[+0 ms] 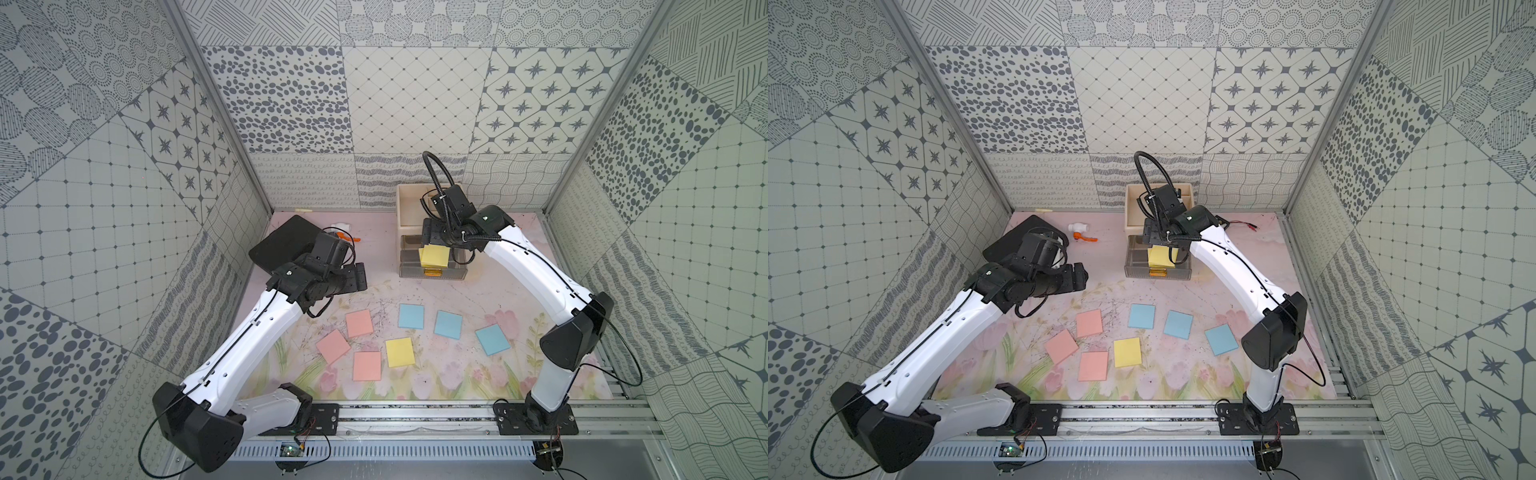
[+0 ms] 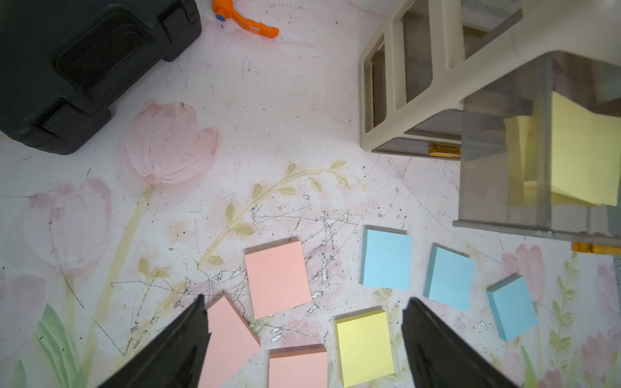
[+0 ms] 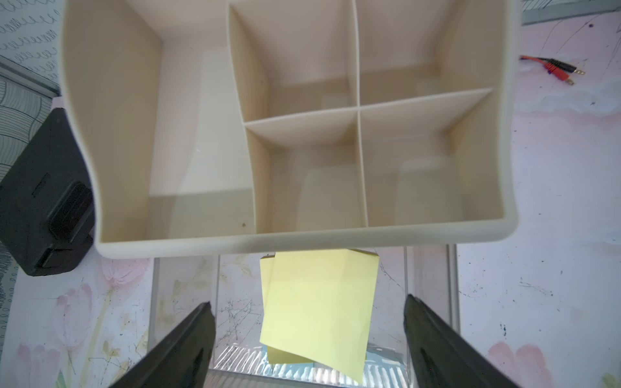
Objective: Please put the sticky notes in the drawer by color
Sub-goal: Place the sticky notes in the drawer, then pick up the sticky notes from the center of the board.
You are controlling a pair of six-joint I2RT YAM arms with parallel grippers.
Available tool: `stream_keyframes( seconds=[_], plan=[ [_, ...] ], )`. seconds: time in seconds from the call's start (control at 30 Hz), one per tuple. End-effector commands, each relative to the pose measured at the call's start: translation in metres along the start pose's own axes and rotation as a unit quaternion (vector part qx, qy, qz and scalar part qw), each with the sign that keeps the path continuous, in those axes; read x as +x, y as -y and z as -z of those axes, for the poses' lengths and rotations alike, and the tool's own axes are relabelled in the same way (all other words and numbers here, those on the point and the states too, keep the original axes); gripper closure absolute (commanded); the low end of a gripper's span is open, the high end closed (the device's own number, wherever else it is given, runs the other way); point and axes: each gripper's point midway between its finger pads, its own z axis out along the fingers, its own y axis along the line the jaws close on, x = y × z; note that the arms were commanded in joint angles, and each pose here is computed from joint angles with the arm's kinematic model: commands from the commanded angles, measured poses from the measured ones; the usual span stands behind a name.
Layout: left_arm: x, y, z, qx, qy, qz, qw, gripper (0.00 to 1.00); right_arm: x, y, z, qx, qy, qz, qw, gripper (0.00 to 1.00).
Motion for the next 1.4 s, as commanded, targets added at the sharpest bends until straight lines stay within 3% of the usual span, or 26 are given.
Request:
stream_keyframes(
  seconds=[0.0, 0.23, 0.47, 0.7, 1.0, 1.13, 1.37],
  plan=[
    [-0.008, 0.007, 0.001, 0.015, 0.011, 0.008, 1.0, 0.07, -0.029, 0.003, 0.041, -0.008, 0.044, 0.004, 0.999, 0.09],
    [-0.006, 0.014, -0.012, 0.028, -0.014, 0.023, 0.999, 0.04, -0.006, 0.0, 0.089, 0.013, 0.054, 0.055, 0.997, 0.08],
    [-0.01, -0.013, -0.007, 0.026, -0.02, 0.069, 0.997, 0.01, 0.073, 0.008, 0.1, 0.031, 0.014, 0.062, 0.997, 0.08],
    [-0.013, -0.031, 0.002, 0.035, -0.024, 0.098, 0.994, 0.0, 0.17, 0.016, 0.077, 0.076, -0.076, 0.088, 0.99, 0.07],
    [-0.01, -0.052, 0.017, 0.002, 0.0, 0.117, 0.993, 0.0, 0.287, -0.025, 0.044, 0.09, -0.177, 0.124, 0.972, 0.04],
    [-0.009, -0.059, 0.029, -0.001, 0.009, 0.122, 0.993, 0.0, 0.318, -0.042, 0.033, 0.075, -0.211, 0.124, 0.967, 0.0],
    [-0.003, -0.057, 0.034, 0.019, 0.012, 0.125, 0.992, 0.0, 0.347, -0.063, 0.01, 0.059, -0.239, 0.13, 0.961, 0.01]
  ],
)
